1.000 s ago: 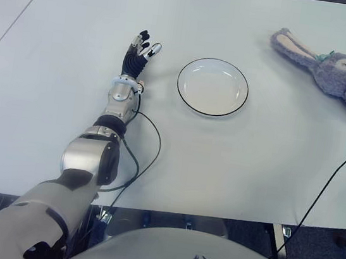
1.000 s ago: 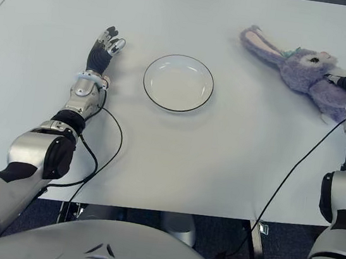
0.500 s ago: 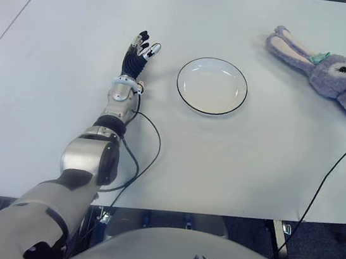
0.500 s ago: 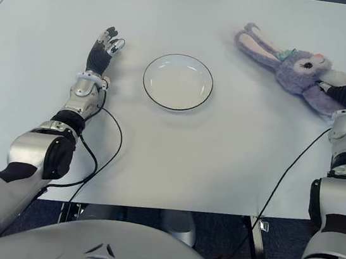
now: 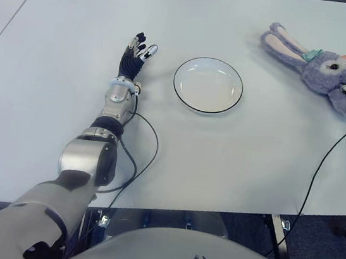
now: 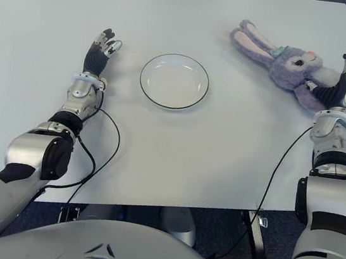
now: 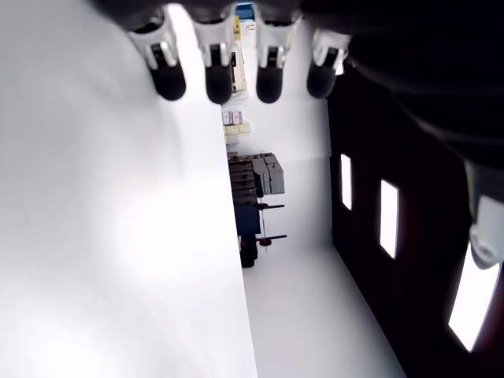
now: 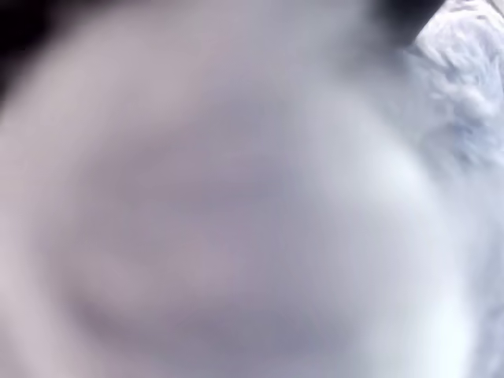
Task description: Put the doll into the plate.
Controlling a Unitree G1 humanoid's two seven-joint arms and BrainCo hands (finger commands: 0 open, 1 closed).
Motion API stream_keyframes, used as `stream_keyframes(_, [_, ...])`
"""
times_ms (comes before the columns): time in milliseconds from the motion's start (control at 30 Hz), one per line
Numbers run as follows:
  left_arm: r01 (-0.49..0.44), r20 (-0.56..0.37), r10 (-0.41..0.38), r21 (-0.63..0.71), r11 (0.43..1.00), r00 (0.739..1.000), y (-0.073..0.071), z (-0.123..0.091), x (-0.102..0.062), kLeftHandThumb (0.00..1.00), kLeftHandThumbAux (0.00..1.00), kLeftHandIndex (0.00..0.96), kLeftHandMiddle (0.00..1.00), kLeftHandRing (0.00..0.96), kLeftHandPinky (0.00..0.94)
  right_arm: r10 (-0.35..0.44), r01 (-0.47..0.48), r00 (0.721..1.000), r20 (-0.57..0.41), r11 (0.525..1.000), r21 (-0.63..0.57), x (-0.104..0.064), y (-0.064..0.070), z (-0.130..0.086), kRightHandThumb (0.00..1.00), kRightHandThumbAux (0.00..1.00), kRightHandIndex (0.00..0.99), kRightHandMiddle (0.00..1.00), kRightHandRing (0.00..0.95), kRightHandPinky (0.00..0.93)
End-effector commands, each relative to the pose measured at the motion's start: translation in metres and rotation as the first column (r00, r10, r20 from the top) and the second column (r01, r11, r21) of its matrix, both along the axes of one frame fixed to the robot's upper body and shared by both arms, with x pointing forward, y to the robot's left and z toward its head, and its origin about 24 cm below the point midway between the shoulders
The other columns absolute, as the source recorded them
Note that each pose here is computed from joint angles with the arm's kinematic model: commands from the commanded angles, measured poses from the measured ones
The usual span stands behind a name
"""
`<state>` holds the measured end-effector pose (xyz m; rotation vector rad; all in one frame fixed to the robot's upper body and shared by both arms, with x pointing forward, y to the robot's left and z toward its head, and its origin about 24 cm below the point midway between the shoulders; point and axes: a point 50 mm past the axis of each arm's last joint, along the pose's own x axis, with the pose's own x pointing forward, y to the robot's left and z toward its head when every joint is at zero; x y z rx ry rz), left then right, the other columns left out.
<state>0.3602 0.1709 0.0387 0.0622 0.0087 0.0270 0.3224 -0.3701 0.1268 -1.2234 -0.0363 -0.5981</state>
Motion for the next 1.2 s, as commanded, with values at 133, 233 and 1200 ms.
stream_keyframes(133, [-0.039,-0.518,0.009,-0.047,0.998,0.856,-0.001,-0.114,-0.081,0.000,0.479,0.093,0.083,0.080,0.066,0.147,-0.118,0.974,-0.171,0.978,0.171,-0.007,0.040,-0.072,0.261,0.622,0.000,0.000,0.087,0.270])
stream_keyframes(233, [-0.039,-0.518,0.009,-0.047,0.998,0.856,-0.001,-0.114,-0.081,0.000,0.478,0.094,0.084,0.079,0.064,0.178,-0.149,0.971,-0.159,0.973,0.176,-0.006,0.046,-0.073,0.277,0.618,0.000,0.000,0.091,0.272])
stream_keyframes(1200, [-0.031,-0.517,0.011,-0.031,0.999,0.856,-0.001,-0.113,-0.079,0.000,0.483,0.088,0.084,0.079,0.069,0.532,-0.530,0.846,0.011,0.840,0.115,0.023,0.136,-0.062,0.235,0.547,0.000,0.000,0.056,0.234])
